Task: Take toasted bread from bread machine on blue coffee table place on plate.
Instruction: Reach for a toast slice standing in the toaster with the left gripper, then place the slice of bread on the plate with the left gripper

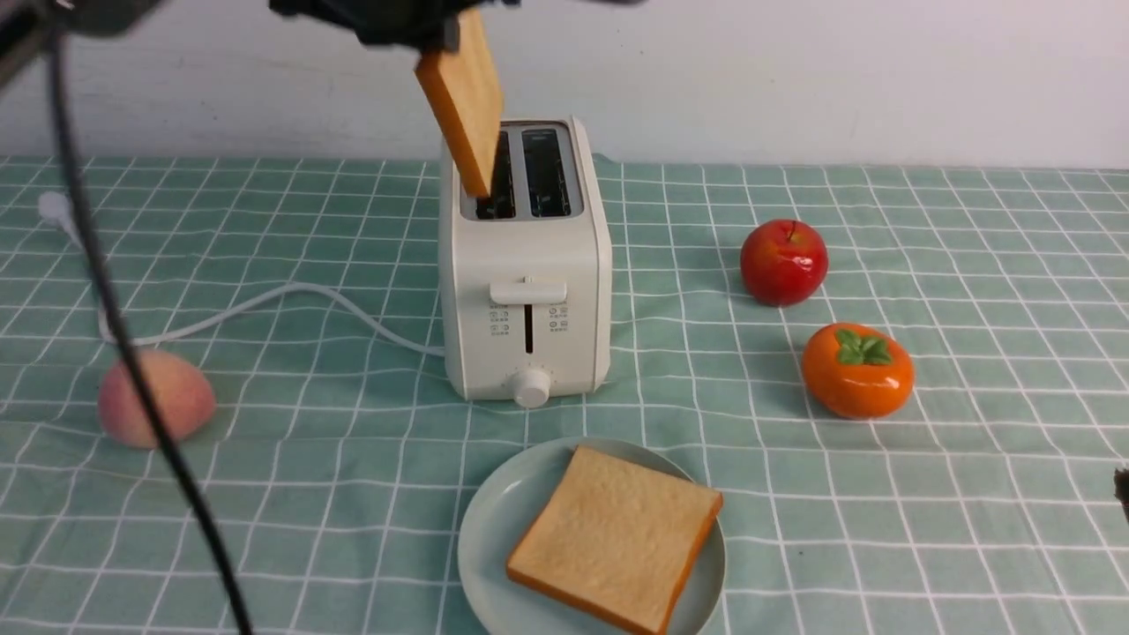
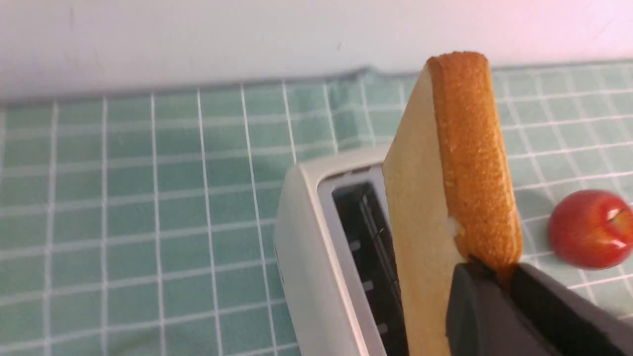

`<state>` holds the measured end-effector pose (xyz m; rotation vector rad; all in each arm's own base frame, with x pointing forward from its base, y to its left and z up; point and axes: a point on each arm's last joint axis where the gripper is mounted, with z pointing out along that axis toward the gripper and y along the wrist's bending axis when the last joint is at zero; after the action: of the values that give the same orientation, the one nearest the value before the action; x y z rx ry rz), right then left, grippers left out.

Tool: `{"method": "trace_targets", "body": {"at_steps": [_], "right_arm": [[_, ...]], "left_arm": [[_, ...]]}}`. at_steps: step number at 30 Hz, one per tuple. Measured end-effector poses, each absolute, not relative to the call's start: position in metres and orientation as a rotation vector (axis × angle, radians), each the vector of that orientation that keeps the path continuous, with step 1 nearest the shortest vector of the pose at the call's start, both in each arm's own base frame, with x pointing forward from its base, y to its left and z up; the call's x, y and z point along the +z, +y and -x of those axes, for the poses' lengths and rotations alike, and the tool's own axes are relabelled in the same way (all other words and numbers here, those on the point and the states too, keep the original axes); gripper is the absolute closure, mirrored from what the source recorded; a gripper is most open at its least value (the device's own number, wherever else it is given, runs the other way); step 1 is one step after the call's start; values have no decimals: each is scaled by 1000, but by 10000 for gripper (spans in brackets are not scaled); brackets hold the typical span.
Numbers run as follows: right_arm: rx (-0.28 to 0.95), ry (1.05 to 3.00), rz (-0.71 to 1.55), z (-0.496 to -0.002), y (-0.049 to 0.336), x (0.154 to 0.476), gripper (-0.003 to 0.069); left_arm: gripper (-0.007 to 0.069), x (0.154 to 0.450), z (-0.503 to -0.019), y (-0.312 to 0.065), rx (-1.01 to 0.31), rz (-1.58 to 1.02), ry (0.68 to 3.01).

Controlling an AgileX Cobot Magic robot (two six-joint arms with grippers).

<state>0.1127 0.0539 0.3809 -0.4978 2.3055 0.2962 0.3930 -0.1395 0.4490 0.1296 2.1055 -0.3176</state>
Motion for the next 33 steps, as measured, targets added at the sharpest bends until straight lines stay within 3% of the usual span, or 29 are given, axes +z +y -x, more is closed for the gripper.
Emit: {"method": "trace_targets", "body": {"at_steps": [3,8,13,16,18,19,22,25,28,32,33], "right_arm": [[283,2286,494,-114,53,382,236],[263,2275,493,-115,52,383,236],[261,2283,496,-115,52,382,236],[260,2286,497,-115,52,382,236],[257,2286,496,-115,52,382,236],[257,2286,496,-115,52,382,236],[257,2286,496,-115,52,382,236],[260,2288,491,-115,52,382,236],[270,2301,467,-115,52,381,236],[295,2320,408,-114,52,381,236],[296,2320,406,-114,52,381,236]], "left_arm": [[599,503,-337,-122,-318,-204,2013],[599,513,-277,-113,-434,-308,2063],[599,415,-264,-137,-815,-375,2316],[599,343,-269,-151,-1061,-255,2417],[599,289,-274,-156,-1218,3,2436],[599,285,-276,-156,-1216,34,2429],[597,232,-286,-151,-1211,397,2426],[573,202,-293,-146,-1116,507,2453],[536,190,-296,-145,-1075,515,2476],[358,180,-298,-142,-966,449,2509],[348,180,-298,-142,-959,444,2509]]}}
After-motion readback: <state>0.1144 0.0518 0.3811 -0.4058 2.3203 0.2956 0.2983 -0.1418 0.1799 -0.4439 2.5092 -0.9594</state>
